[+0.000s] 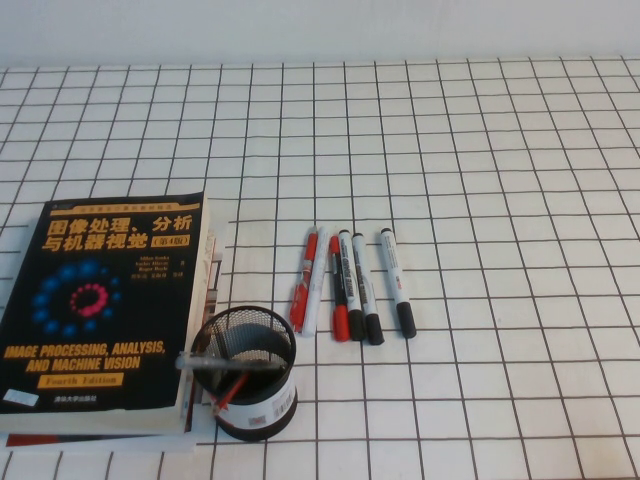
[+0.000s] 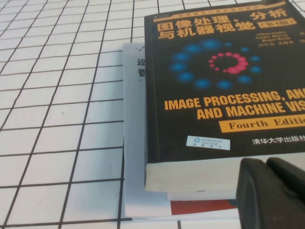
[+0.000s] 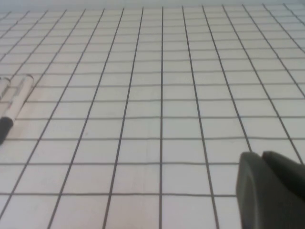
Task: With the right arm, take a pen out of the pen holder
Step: 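Take a marker out of the pen holder and lay it on the table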
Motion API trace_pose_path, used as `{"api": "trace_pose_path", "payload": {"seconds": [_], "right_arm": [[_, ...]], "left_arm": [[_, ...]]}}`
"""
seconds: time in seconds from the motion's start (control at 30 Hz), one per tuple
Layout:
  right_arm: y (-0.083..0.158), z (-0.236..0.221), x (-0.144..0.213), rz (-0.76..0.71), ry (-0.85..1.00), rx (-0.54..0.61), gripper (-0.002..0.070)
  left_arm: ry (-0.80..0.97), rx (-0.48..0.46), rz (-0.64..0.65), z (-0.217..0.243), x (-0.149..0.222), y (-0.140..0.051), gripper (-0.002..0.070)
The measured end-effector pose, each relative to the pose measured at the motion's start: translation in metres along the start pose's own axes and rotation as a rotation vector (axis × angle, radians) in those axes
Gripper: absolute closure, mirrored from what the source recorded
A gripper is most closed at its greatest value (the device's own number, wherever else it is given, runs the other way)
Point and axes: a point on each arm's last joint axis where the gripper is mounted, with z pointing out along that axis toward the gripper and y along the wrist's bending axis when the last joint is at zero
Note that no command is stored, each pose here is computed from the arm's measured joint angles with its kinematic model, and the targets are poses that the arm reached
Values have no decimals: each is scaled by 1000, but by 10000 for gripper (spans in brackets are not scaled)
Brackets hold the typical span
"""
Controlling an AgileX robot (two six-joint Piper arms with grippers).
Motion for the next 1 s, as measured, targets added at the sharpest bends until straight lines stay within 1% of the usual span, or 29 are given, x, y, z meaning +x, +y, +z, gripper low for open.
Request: {"api": "trace_pose_path", "payload": {"seconds": [0.2, 1.0], "right_arm": [[0, 0, 4, -4, 34, 2, 692], [0, 0, 4, -4, 35, 2, 692]], "left_arm": [[0, 0, 0, 0, 0, 0, 679], [0, 0, 0, 0, 0, 0, 679]]}}
